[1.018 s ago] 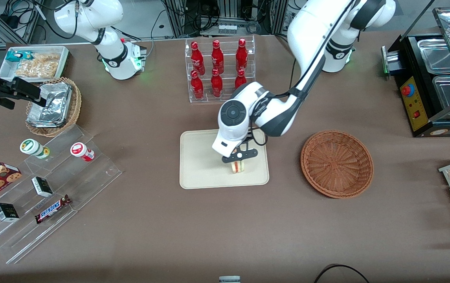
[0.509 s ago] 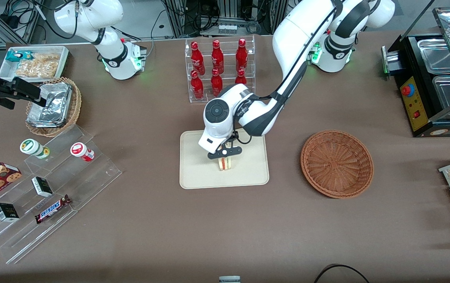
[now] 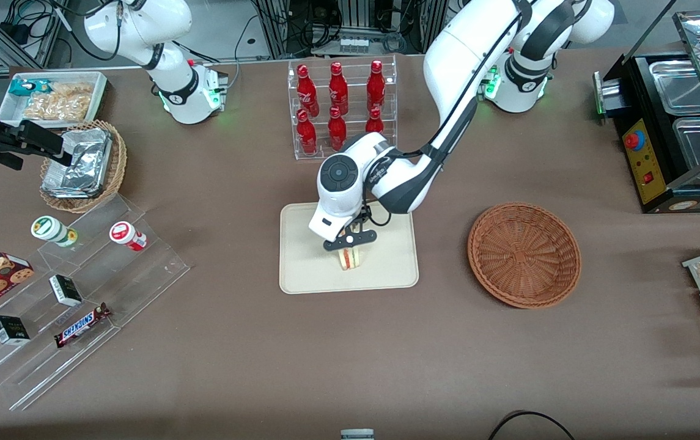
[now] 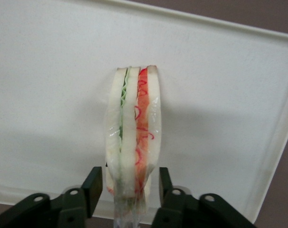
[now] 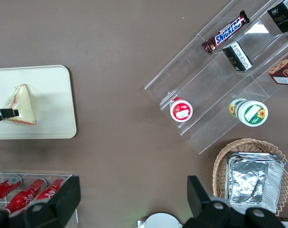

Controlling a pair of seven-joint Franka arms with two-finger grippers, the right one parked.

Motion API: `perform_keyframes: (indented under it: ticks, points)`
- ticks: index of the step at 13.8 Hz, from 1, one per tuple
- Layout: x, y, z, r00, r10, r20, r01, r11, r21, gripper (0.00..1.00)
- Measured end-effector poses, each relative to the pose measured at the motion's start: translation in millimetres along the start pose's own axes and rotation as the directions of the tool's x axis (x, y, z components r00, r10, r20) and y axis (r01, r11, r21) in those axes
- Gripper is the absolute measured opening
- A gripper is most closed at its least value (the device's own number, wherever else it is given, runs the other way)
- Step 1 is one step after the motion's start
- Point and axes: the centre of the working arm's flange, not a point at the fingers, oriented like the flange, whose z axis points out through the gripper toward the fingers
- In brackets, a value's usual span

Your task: Place sandwich from basket to tray

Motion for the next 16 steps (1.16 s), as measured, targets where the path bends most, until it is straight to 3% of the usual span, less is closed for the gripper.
perform_keyframes:
  ticks: [2,4,6,11,16]
  points:
    - [5,2,-19,1.0,-0.007,-0.017,0.006,1.0,-0.02,0.8]
    - [8,-4,-45,1.0,-0.015,-0.021,0.015,1.0,0.001,0.99]
    - [17,-19,-80,0.999,-0.037,-0.033,0.038,0.999,0.034,1.0]
    - [52,-87,-132,0.995,-0.101,-0.019,0.103,0.981,0.163,1.0]
    - [102,-181,-143,0.998,-0.029,0.049,0.02,0.982,0.187,1.0]
